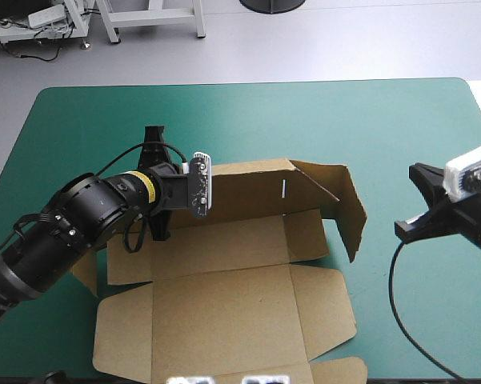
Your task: Fold the box
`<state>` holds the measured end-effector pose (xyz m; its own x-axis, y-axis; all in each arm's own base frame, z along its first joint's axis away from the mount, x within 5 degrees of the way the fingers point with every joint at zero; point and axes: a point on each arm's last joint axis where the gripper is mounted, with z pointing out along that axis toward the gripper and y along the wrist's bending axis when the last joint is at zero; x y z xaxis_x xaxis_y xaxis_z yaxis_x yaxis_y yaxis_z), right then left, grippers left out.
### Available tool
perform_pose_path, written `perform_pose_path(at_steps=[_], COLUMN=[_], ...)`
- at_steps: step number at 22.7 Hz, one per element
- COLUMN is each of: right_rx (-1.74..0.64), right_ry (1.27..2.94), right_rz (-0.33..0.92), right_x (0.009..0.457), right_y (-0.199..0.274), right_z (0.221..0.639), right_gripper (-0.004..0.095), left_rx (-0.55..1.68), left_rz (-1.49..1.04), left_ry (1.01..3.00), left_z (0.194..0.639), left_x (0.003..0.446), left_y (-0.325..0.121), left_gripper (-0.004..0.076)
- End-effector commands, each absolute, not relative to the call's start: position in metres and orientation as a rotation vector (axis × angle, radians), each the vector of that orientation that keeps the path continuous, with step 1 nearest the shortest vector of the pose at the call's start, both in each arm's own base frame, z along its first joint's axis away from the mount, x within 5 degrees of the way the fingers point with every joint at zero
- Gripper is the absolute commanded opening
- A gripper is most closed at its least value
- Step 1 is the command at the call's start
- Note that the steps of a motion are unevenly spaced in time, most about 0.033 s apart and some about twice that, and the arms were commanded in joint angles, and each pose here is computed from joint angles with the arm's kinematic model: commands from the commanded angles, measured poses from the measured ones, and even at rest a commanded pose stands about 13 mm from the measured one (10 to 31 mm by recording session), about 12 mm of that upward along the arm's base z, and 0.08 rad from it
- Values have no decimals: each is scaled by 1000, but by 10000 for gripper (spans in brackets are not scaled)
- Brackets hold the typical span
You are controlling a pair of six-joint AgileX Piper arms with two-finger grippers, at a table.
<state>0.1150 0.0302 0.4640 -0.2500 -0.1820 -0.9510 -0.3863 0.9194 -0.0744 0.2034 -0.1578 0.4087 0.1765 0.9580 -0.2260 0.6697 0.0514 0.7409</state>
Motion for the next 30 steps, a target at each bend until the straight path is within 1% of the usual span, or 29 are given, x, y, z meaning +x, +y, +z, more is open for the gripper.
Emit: perform_pose_path(at_steps=[1,5,8,11,14,17,20,23,24,27,30], right_rx=[-404,-431,-458,-476,-503,-496,-491,-536,-526,-576,-614], right_ry=[1776,1803,1836,1884,1912,1932,2056,2279,2297,2328,2353], right_rz=[219,215,227,246,262,276,372,496,512,516,466], right_x=[135,162,182,212,240,266,305,336,341,345,342], right_y=[30,29,30,29,30,29,30,32,33,47,61], right_z=[482,492,497,499,505,506,486,441,435,426,424], right_gripper=[-25,-25,-25,-25,-25,-25,-25,-25,-25,-25,-25], left_rx=[1542,1509,1517,1523,1451,1450,1464,1451,1451,1462,1440], left_rz=[501,572,606,588,554,543,530,512,518,546,552], left_ry=[1365,1236,1200,1191,1060,1036,1059,1078,1077,1080,1130], left_z=[435,442,442,440,451,448,440,439,439,438,434], left_x=[203,209,213,214,214,218,224,225,225,228,238], left_y=[-161,-167,-169,-173,-181,-188,-194,-195,-194,-192,-187], left_gripper=[14,14,14,14,14,14,14,14,14,14,14])
